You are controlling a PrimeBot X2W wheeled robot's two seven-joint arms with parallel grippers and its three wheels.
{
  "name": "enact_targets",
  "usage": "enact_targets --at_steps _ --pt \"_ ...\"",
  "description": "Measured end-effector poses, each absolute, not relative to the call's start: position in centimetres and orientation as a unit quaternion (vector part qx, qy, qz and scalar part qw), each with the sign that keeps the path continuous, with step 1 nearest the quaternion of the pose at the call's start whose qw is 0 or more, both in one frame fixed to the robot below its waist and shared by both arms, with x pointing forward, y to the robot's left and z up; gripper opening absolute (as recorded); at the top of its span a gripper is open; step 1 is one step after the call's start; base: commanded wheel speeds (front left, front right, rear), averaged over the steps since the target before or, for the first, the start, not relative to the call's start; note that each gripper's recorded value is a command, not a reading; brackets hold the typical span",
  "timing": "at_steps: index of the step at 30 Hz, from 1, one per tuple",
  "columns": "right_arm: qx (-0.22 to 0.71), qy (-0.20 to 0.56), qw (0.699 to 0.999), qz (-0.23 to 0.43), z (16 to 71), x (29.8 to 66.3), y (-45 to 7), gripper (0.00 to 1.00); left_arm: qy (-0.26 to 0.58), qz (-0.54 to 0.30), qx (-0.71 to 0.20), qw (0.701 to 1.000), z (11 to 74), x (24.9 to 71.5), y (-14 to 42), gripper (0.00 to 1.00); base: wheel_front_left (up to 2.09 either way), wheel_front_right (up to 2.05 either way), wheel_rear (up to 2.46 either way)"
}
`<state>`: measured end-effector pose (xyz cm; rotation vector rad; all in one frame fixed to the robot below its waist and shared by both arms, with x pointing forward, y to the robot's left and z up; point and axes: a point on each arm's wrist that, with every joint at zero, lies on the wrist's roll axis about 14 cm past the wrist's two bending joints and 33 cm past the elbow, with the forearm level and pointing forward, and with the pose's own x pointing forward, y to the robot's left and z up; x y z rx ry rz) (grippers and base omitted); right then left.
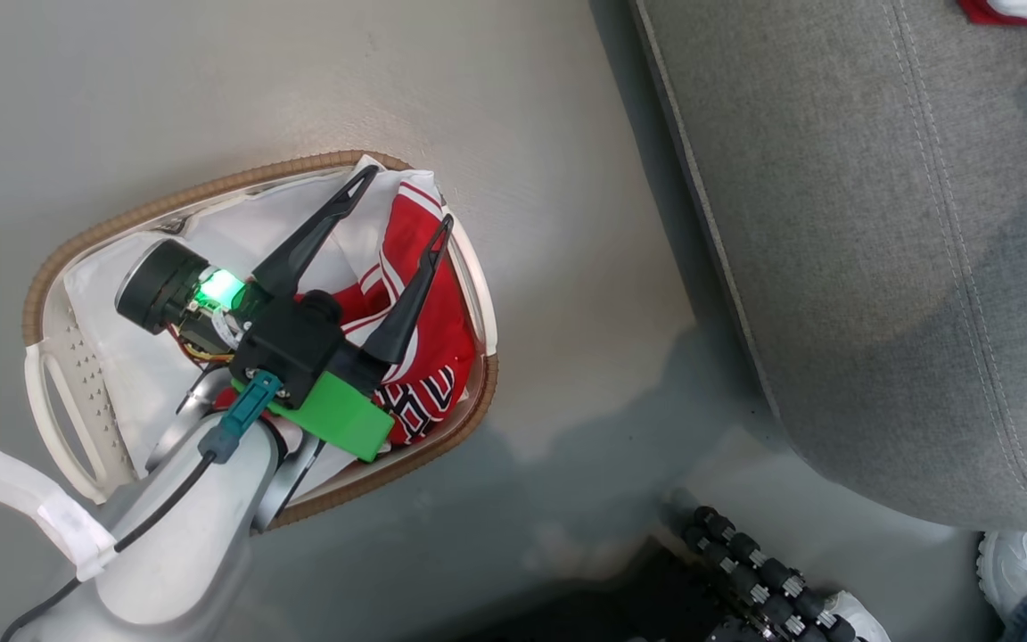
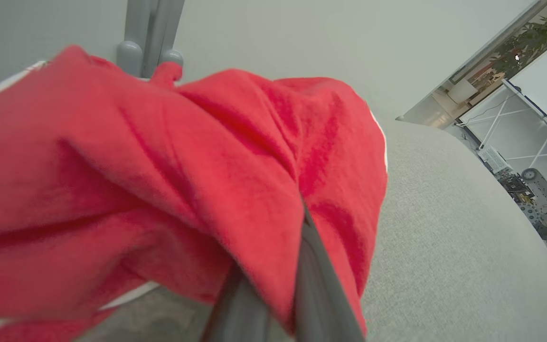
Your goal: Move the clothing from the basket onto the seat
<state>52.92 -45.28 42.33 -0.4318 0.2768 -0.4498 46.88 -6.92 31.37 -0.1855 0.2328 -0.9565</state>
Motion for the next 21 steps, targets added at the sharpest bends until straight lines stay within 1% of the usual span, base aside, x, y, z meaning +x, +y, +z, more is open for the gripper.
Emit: enact_targets --at_steps 1,2,9,14,17,21 --pt "-0.209 0.137 0.942 -0.223 42.2 52.6 -45.3 0.48 0.111 -0.458 -0.089 0.878 31.5 46.9 -6.9 1.0 0.0 0.0 0.0" --pt "-0.202 0.137 0.943 -0.226 42.1 52.1 -45.3 1.0 0.111 -0.456 -0.089 0.878 31.6 46.8 -6.9 1.0 0.0 0.0 0.0" --pt "-0.189 0.155 0.943 -0.225 41.3 48.8 -44.5 1.0 0.106 -0.447 -0.09 0.884 33.1 46.8 -6.8 1.0 0.0 0.0 0.0" --pt "-0.18 0.152 0.946 -0.221 42.0 46.8 -44.1 1.0 0.104 -0.432 -0.091 0.891 34.6 46.6 -6.5 1.0 0.0 0.0 0.0" --pt "-0.181 0.141 0.949 -0.215 43.2 46.5 -43.8 1.0 0.092 -0.417 -0.092 0.9 36.3 47.1 -6.0 1.0 0.0 0.0 0.0" --pt "-0.183 0.104 0.956 -0.204 46.0 47.2 -43.2 1.0 0.08 -0.392 -0.093 0.912 38.3 47.4 -4.7 1.0 0.0 0.0 0.0"
